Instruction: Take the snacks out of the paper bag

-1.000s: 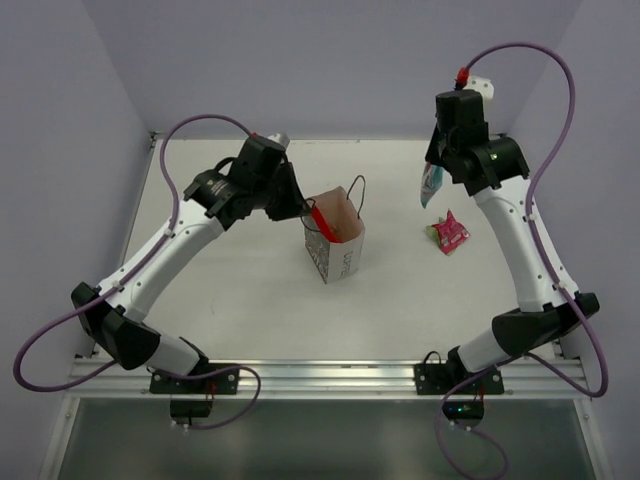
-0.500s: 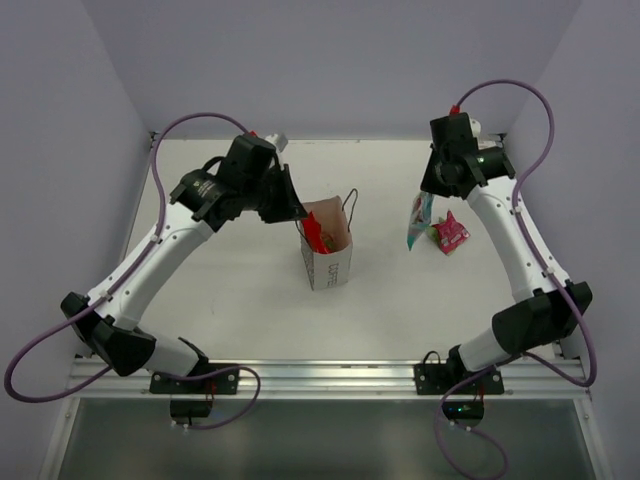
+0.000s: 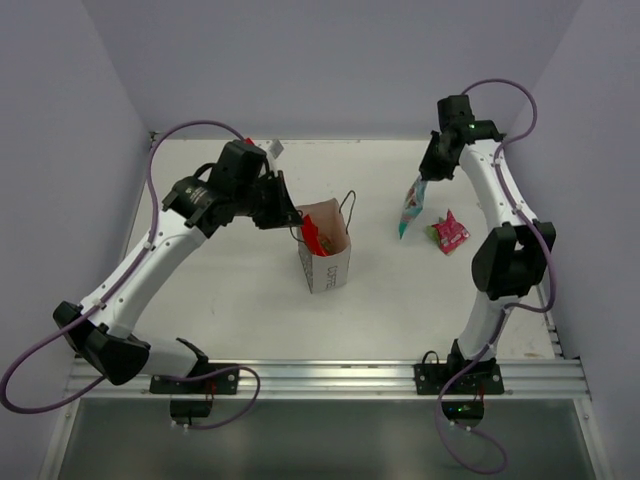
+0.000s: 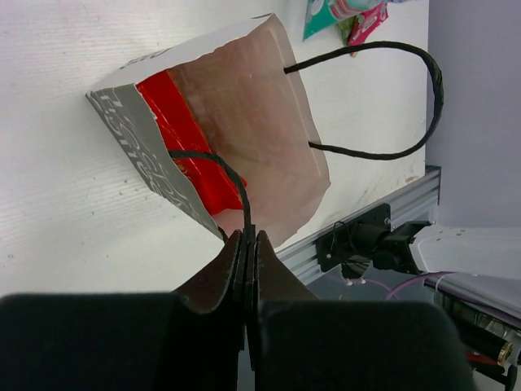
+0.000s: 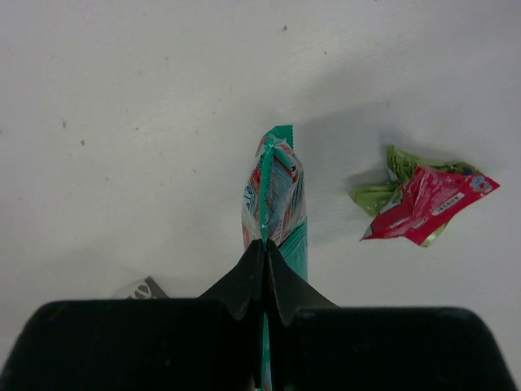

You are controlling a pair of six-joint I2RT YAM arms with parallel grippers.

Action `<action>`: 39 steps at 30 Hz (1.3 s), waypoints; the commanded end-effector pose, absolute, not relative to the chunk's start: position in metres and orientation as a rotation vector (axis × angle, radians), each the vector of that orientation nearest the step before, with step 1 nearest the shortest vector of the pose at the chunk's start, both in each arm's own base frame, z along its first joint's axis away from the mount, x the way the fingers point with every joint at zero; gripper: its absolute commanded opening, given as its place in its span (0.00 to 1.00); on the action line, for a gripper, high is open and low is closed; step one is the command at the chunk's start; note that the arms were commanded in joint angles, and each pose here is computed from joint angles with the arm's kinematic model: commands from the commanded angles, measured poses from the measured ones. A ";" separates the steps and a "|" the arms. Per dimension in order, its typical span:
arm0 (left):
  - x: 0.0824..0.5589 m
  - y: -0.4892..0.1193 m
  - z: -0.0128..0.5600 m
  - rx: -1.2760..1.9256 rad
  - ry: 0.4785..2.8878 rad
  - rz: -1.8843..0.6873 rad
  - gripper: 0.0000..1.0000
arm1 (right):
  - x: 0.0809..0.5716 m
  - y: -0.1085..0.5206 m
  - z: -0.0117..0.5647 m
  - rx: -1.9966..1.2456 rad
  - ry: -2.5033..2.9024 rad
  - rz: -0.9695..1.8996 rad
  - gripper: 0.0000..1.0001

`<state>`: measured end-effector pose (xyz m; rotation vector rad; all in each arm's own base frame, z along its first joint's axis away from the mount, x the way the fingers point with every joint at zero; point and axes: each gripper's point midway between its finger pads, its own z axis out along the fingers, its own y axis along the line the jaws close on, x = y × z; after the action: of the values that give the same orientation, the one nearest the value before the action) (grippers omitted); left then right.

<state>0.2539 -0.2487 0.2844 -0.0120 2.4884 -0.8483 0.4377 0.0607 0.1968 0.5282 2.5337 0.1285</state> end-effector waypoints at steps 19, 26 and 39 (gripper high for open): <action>0.252 -0.244 0.294 0.042 2.435 -0.926 0.00 | 0.405 0.014 0.153 0.617 2.573 -0.177 0.18; 0.248 -0.240 0.291 0.033 2.436 -0.921 0.00 | 0.377 0.009 0.180 0.602 2.493 -0.164 0.54; 0.239 -0.236 0.281 0.008 2.449 -0.928 0.00 | 0.314 0.129 0.280 0.139 2.357 0.110 0.53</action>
<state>0.2405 -0.2345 0.2692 -0.0059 2.5001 -0.8751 0.3235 0.1137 0.2361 0.1984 2.4481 0.0643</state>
